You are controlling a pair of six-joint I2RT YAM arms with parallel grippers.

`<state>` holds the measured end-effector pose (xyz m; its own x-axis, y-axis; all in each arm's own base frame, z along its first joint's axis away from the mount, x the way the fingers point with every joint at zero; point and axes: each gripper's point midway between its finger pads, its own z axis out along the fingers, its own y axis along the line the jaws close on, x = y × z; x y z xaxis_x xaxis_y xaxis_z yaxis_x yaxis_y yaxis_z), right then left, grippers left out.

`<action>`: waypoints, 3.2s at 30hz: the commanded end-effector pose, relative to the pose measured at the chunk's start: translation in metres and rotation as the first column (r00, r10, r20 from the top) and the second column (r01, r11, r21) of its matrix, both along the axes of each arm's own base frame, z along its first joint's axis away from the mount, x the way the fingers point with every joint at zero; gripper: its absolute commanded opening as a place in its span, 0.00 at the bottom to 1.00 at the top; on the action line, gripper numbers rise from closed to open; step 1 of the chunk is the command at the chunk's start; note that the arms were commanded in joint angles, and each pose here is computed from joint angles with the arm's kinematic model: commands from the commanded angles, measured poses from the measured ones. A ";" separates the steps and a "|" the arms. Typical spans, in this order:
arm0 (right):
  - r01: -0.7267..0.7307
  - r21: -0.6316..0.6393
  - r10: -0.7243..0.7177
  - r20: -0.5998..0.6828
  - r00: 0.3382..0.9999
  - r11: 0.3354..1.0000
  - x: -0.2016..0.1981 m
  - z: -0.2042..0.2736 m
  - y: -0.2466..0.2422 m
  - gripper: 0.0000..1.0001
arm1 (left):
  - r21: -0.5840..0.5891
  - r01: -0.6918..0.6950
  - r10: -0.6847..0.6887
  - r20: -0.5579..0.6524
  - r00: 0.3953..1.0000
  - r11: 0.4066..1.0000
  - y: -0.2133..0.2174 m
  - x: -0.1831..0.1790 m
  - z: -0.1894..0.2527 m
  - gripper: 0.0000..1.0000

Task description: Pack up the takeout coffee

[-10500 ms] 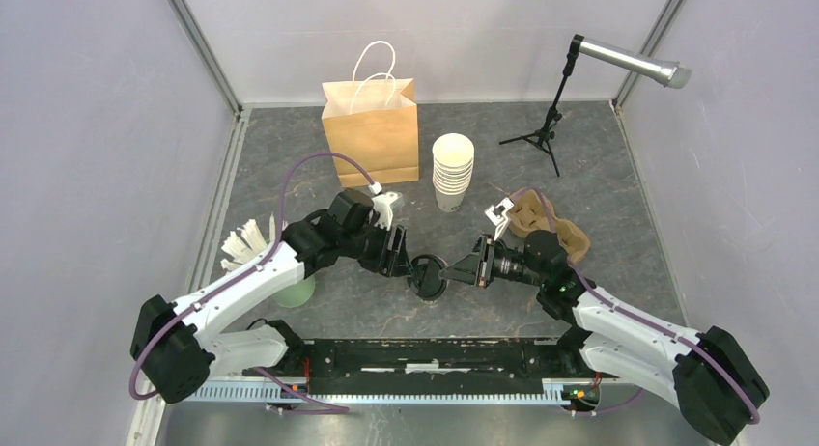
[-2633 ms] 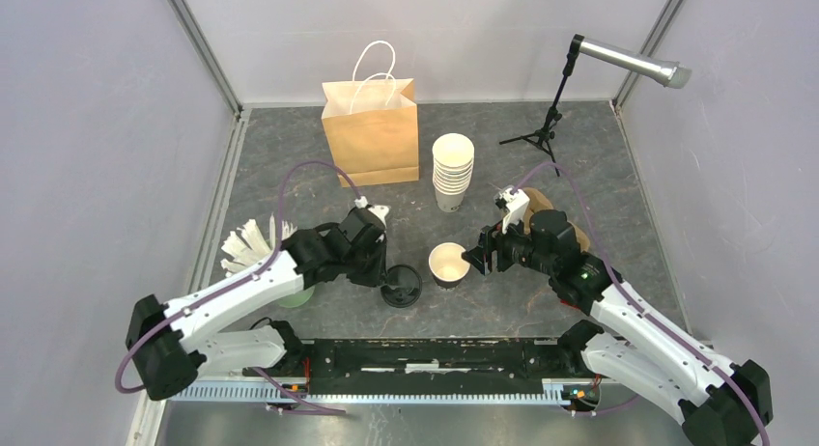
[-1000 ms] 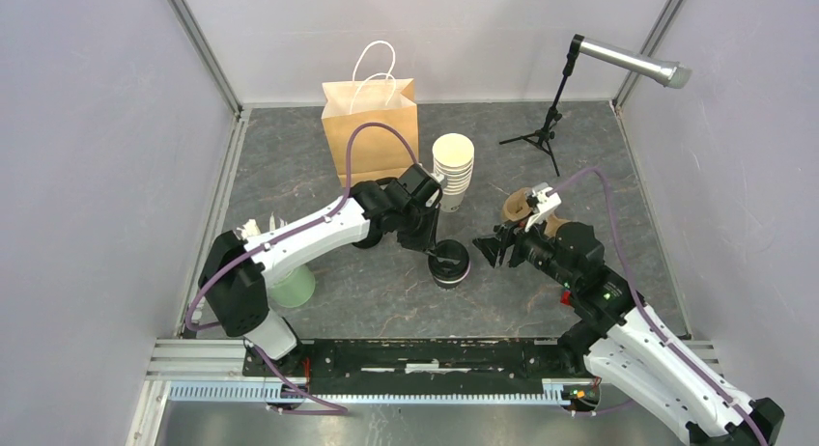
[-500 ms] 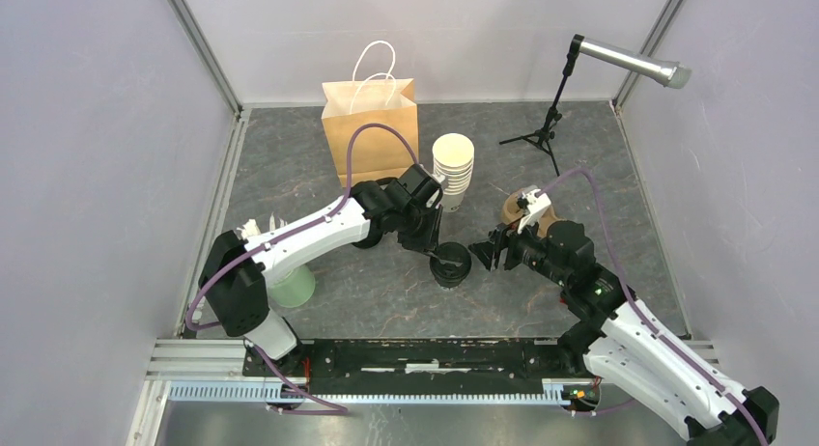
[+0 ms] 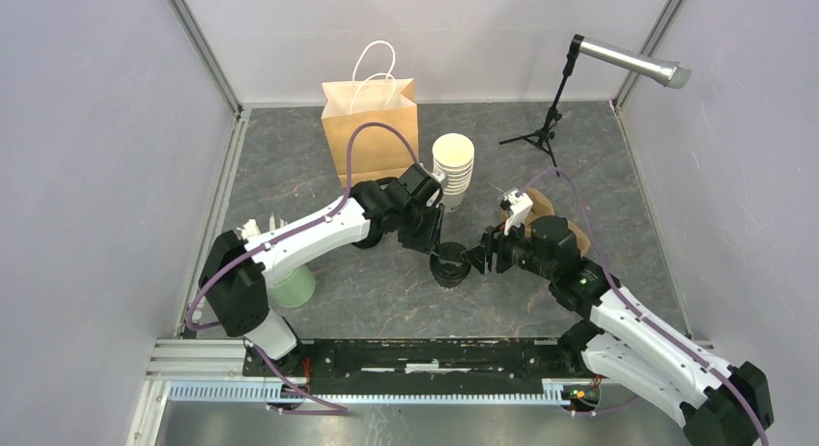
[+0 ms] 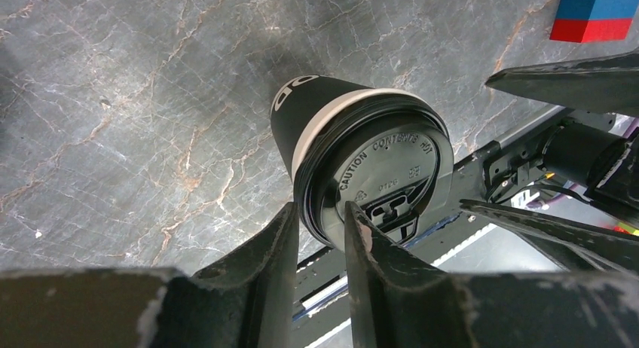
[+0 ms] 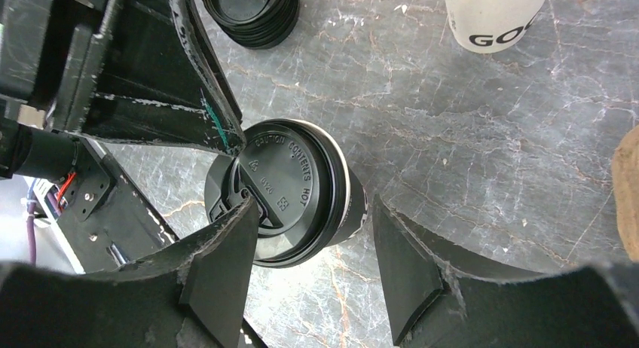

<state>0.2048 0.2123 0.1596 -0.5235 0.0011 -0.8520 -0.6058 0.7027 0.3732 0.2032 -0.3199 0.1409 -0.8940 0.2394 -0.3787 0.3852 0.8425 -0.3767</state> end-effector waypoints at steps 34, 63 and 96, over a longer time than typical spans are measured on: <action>-0.050 0.019 0.050 0.013 0.999 0.999 0.018 -0.002 0.023 0.47 | 0.077 0.013 -0.023 0.122 0.992 0.997 0.000 0.030 -0.025 0.35; -0.101 0.018 0.101 0.032 0.994 0.995 0.025 0.010 0.035 0.40 | -0.102 -0.047 0.065 0.181 0.981 0.994 0.010 0.016 0.012 0.53; -0.027 -0.047 0.021 -0.131 0.991 0.999 -0.012 -0.098 -0.003 0.35 | 0.027 -0.086 0.082 0.117 0.990 0.996 0.028 0.011 -0.054 0.45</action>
